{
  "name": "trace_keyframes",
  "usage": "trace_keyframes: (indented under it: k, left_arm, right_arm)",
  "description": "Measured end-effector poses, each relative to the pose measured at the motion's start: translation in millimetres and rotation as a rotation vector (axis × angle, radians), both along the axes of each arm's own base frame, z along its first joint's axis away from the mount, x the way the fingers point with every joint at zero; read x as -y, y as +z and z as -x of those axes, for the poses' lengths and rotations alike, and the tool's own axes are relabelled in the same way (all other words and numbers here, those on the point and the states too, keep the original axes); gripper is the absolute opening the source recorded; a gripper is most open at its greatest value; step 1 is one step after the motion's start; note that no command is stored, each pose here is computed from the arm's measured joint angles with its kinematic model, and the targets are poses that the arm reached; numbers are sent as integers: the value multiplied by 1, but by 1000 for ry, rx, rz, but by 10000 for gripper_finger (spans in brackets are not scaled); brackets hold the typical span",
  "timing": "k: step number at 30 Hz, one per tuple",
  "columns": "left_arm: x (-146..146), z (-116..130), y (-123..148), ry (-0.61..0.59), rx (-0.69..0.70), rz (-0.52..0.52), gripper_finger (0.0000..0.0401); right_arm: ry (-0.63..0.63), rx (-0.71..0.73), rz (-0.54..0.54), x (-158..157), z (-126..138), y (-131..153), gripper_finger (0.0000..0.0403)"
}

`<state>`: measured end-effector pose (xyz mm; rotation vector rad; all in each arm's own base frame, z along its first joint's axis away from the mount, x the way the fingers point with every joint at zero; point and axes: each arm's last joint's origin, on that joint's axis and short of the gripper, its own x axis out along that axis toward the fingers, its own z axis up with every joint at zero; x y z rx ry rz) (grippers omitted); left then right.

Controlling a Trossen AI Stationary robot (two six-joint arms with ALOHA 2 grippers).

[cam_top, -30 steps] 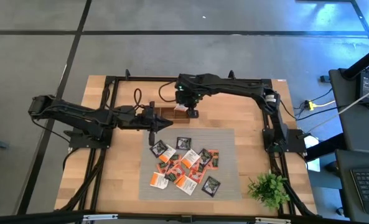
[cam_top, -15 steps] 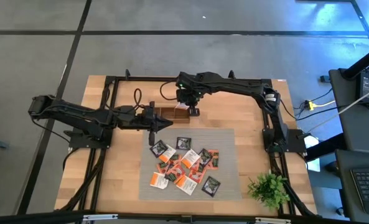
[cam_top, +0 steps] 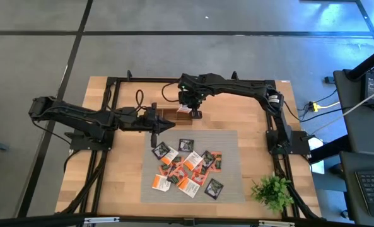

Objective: Pick & Place Tea
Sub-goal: Put the white orange tea bag into the right section of the wooden organizer

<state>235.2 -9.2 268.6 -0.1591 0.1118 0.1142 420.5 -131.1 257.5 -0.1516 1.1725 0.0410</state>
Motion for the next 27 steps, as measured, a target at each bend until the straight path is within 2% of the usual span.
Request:
trace_keyframes:
  k: [27]
  left_arm:
    - [0,0,0,0,0,0,13]
  right_arm:
    - [5,3,5,0,0,0,6]
